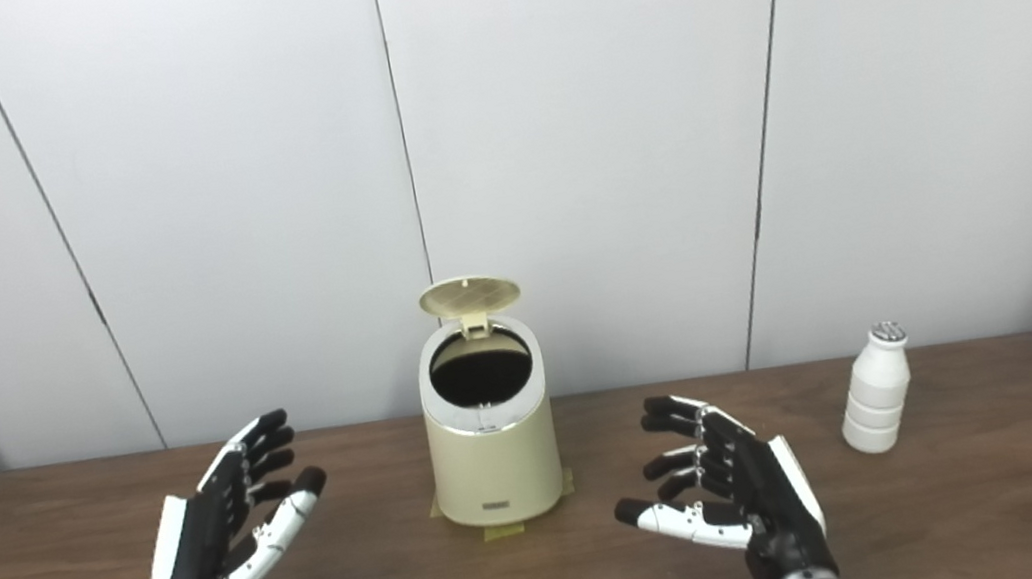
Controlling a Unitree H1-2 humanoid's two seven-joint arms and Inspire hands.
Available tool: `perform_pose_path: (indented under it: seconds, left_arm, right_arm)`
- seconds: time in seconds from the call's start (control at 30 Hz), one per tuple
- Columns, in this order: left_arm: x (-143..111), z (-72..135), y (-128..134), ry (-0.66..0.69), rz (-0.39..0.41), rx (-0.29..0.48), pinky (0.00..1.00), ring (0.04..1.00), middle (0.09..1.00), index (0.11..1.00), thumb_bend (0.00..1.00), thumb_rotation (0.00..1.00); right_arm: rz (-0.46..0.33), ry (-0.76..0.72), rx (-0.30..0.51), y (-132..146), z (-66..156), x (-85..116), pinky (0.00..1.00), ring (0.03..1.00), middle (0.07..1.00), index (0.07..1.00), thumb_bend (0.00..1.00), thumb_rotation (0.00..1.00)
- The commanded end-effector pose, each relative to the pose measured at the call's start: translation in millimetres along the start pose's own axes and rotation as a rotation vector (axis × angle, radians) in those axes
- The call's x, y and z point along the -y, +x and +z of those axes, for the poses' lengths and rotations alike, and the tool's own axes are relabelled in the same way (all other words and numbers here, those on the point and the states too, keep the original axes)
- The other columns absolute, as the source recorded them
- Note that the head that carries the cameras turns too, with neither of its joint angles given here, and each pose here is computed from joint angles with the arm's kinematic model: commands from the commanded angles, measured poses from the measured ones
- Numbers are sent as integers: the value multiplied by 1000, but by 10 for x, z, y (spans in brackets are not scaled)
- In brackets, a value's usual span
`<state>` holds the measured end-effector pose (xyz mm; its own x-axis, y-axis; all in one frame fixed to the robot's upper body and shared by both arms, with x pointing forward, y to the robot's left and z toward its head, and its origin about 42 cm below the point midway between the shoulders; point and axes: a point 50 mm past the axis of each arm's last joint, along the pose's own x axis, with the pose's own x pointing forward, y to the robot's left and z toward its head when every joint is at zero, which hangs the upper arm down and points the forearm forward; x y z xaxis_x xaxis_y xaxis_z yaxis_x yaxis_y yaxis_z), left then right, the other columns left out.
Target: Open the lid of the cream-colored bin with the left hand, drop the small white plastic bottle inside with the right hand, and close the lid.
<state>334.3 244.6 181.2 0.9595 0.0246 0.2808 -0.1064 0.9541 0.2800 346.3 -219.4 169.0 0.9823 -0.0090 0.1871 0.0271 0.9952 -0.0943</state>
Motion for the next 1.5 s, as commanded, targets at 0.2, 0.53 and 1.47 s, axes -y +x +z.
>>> perform_pose_path:
  seconds: [0.2,0.53,1.47]
  left_arm:
    - [15,14,-138,-63,-9,58,554,700,789,879,665,367]
    - [-31,-85,-127,-68,8,33,553,693,780,868,598,318]
    - [-261,-259,-8,-70,-9,24,587,748,816,878,456,147]
  right_arm:
    - [9,2,121,97,171,34,426,530,732,725,693,77]
    - [3,-30,228,212,360,460,520,549,739,742,733,63]
    - [-360,-540,329,626,2089,1871,673,761,816,778,762,9]
